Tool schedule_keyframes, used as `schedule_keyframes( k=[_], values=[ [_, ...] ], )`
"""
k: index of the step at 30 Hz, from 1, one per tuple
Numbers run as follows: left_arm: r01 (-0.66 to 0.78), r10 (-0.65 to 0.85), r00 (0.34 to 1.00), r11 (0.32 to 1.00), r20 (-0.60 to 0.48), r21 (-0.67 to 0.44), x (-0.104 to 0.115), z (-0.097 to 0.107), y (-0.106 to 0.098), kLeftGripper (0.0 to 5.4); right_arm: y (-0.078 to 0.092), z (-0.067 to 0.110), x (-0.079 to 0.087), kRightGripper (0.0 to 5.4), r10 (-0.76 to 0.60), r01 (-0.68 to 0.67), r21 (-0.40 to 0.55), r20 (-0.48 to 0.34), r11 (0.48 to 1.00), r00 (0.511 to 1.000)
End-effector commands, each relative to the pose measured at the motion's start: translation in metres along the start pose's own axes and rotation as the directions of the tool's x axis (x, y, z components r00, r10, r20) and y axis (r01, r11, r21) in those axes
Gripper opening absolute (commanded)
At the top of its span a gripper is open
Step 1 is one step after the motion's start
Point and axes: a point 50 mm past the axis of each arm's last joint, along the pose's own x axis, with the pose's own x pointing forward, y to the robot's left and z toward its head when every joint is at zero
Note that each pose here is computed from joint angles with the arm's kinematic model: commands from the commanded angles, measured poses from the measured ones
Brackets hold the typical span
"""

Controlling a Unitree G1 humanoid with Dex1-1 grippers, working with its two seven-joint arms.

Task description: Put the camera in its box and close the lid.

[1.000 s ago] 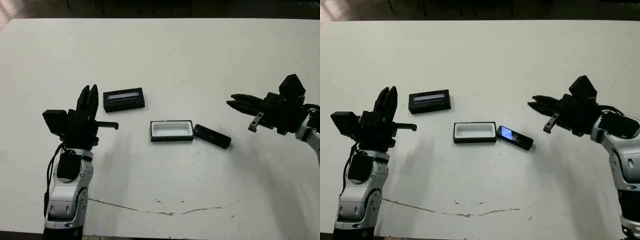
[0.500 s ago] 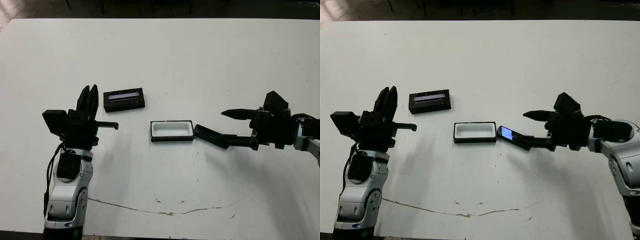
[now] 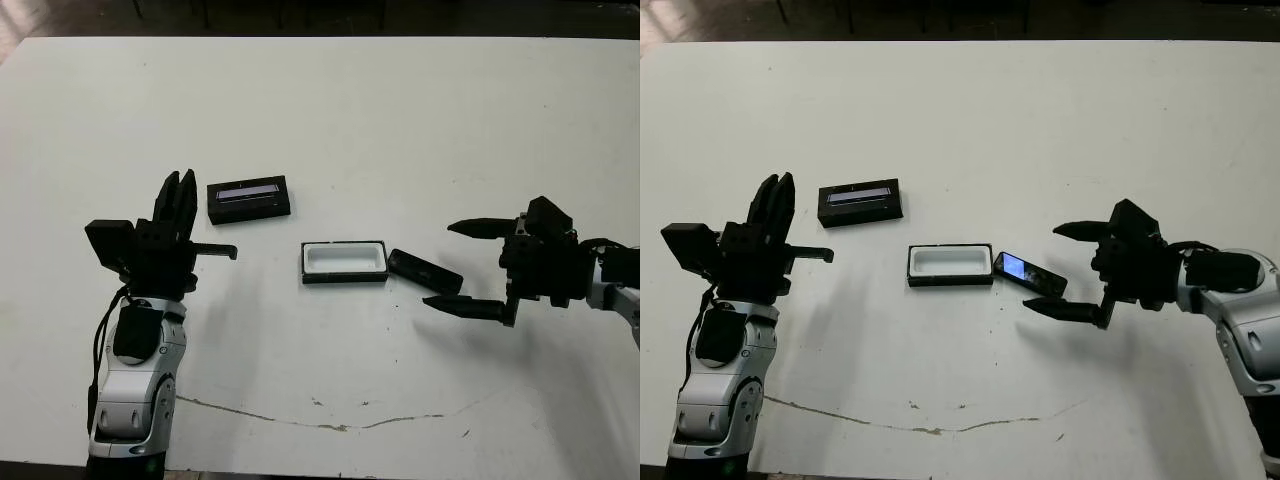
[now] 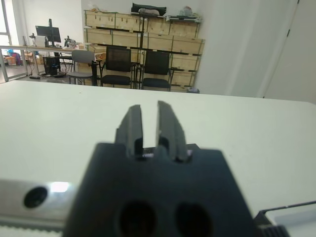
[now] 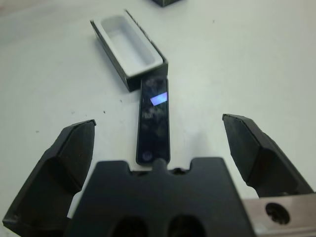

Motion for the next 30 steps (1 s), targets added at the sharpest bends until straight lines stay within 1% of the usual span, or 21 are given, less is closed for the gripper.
schedule_keyframes(
  k=[1, 7, 9, 14, 18, 21, 24, 30],
  values=[
    [-0.008, 0.009, 0.999, 1.000, -0.033, 0.016, -0.005, -0.006, 0.004, 0.00, 0.004, -0.013, 0.002, 5.39, -0.005, 0.006, 0.044, -0.032, 0.999, 0.999],
    [-0.006, 0.006, 0.999, 1.000, -0.037, 0.006, -0.004, -0.006, 0.003, 0.00, 0.008, -0.021, 0.006, 5.39, -0.015, 0.017, 0.050, -0.047, 0.999, 0.999],
    [-0.006, 0.006, 0.999, 1.000, -0.036, 0.007, -0.004, -0.006, 0.002, 0.00, 0.009, -0.023, 0.007, 5.19, -0.014, 0.018, 0.053, -0.057, 0.998, 0.998],
    [-0.007, 0.007, 0.999, 1.000, -0.037, 0.009, -0.004, -0.006, 0.002, 0.00, 0.012, -0.030, 0.013, 4.13, -0.009, 0.012, 0.075, -0.050, 0.997, 0.999],
    [-0.008, 0.008, 0.999, 1.000, -0.038, 0.009, -0.005, -0.006, 0.001, 0.00, 0.014, -0.034, 0.016, 3.23, -0.032, 0.034, 0.060, -0.040, 0.998, 0.999],
    [-0.006, 0.007, 0.999, 1.000, -0.036, 0.027, -0.005, -0.006, 0.002, 0.00, 0.016, -0.037, 0.018, 2.60, -0.052, 0.052, 0.070, 0.010, 0.996, 0.999],
    [-0.009, 0.010, 0.999, 1.000, -0.038, 0.024, -0.004, -0.007, 0.002, 0.00, 0.017, -0.042, 0.020, 1.95, -0.067, 0.061, 0.101, 0.060, 0.993, 0.996],
    [-0.008, 0.009, 0.999, 1.000, -0.036, 0.024, -0.004, -0.007, 0.002, 0.00, 0.014, -0.046, 0.021, 0.65, -0.060, 0.047, 0.130, 0.102, 0.990, 0.993]
  ],
)
